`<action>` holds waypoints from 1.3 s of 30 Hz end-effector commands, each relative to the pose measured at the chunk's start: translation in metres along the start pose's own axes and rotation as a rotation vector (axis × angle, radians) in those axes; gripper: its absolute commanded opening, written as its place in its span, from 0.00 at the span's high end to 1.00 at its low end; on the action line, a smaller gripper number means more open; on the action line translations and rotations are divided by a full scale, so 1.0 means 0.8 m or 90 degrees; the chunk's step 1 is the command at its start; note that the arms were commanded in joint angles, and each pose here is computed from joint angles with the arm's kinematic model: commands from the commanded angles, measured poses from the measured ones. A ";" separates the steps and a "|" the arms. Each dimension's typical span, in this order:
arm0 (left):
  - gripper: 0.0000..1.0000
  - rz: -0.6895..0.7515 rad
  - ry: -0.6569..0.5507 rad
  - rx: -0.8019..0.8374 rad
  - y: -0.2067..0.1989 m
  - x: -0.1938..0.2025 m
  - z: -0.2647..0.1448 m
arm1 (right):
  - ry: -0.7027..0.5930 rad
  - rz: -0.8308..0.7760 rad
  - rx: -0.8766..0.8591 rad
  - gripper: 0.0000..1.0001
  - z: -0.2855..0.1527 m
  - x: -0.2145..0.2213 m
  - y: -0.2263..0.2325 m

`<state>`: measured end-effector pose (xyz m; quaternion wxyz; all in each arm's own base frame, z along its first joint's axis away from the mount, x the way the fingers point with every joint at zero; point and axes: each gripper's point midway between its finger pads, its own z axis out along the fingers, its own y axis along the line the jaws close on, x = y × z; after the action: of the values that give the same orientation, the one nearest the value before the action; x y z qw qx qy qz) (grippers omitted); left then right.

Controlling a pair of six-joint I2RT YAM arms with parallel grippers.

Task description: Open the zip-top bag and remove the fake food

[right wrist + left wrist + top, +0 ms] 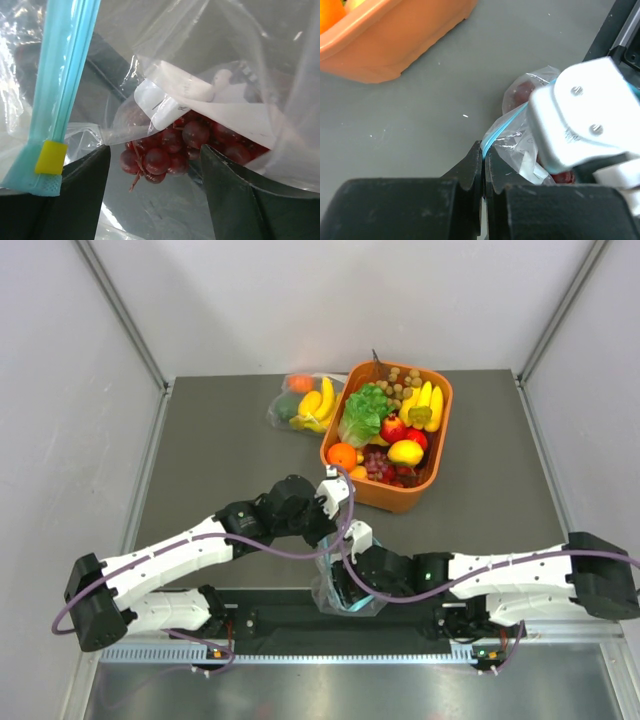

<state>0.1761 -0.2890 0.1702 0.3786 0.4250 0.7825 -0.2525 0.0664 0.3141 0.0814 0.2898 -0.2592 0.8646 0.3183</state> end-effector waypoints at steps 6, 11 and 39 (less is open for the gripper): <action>0.99 0.011 -0.042 -0.029 0.012 -0.025 -0.005 | 0.068 0.007 -0.006 0.26 0.015 0.047 0.022; 0.99 0.010 -0.045 -0.028 0.012 -0.026 -0.006 | 0.065 0.022 0.028 0.47 0.028 0.066 0.006; 0.07 0.050 -0.147 0.104 -0.037 -0.057 -0.046 | -0.249 0.099 0.234 1.00 -0.063 -0.072 -0.120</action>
<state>0.1589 -0.2900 0.2242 0.4400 0.4397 0.7142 -0.3208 0.1285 0.2430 0.1019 0.4275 -0.0984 0.8649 0.2440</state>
